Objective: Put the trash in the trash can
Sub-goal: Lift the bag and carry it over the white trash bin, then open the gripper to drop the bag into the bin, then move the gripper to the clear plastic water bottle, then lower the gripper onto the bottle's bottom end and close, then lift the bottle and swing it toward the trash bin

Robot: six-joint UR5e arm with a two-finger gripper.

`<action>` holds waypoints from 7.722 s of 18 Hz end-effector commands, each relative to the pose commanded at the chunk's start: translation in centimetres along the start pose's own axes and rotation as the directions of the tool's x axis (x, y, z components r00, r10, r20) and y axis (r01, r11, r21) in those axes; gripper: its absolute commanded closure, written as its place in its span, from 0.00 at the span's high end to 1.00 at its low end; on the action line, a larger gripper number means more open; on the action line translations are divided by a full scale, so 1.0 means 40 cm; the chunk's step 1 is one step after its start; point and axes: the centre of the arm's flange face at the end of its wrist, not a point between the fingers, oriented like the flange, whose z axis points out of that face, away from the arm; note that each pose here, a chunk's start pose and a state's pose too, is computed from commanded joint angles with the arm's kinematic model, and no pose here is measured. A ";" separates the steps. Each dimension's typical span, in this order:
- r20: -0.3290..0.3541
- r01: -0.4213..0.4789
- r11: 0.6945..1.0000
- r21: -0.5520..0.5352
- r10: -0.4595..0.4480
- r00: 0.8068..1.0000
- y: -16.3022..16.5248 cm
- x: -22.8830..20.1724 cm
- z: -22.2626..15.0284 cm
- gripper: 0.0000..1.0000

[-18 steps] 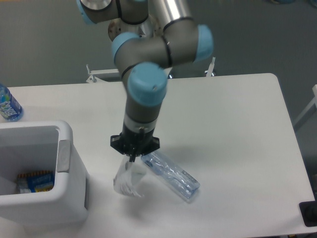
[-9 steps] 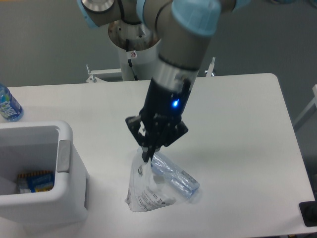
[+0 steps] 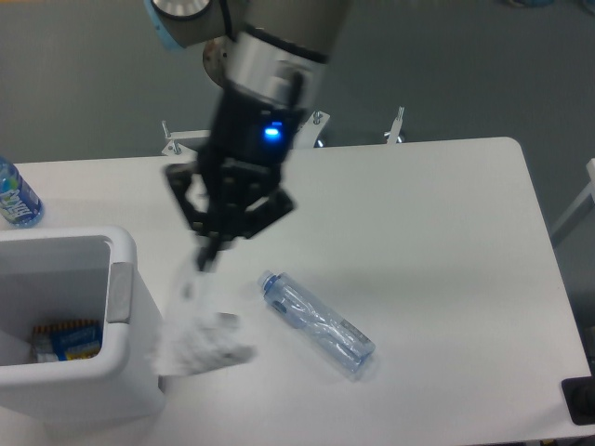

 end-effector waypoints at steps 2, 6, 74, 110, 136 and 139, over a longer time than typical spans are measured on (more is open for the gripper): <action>-0.019 -0.031 0.998 -0.056 0.030 0.999 0.047 0.058 0.071 0.00; -0.041 -0.056 0.993 -0.104 0.052 0.998 0.091 0.109 0.130 0.00; 0.709 0.516 0.849 -0.117 -0.292 0.642 0.207 -0.929 0.592 0.91; 0.694 0.421 0.900 -0.114 -0.231 0.682 0.152 -0.862 0.499 0.52; 0.362 0.060 0.919 0.390 -0.213 0.908 -0.182 -0.233 -0.056 0.52; 0.341 0.026 0.926 0.377 -0.165 0.925 -0.167 -0.138 -0.032 0.52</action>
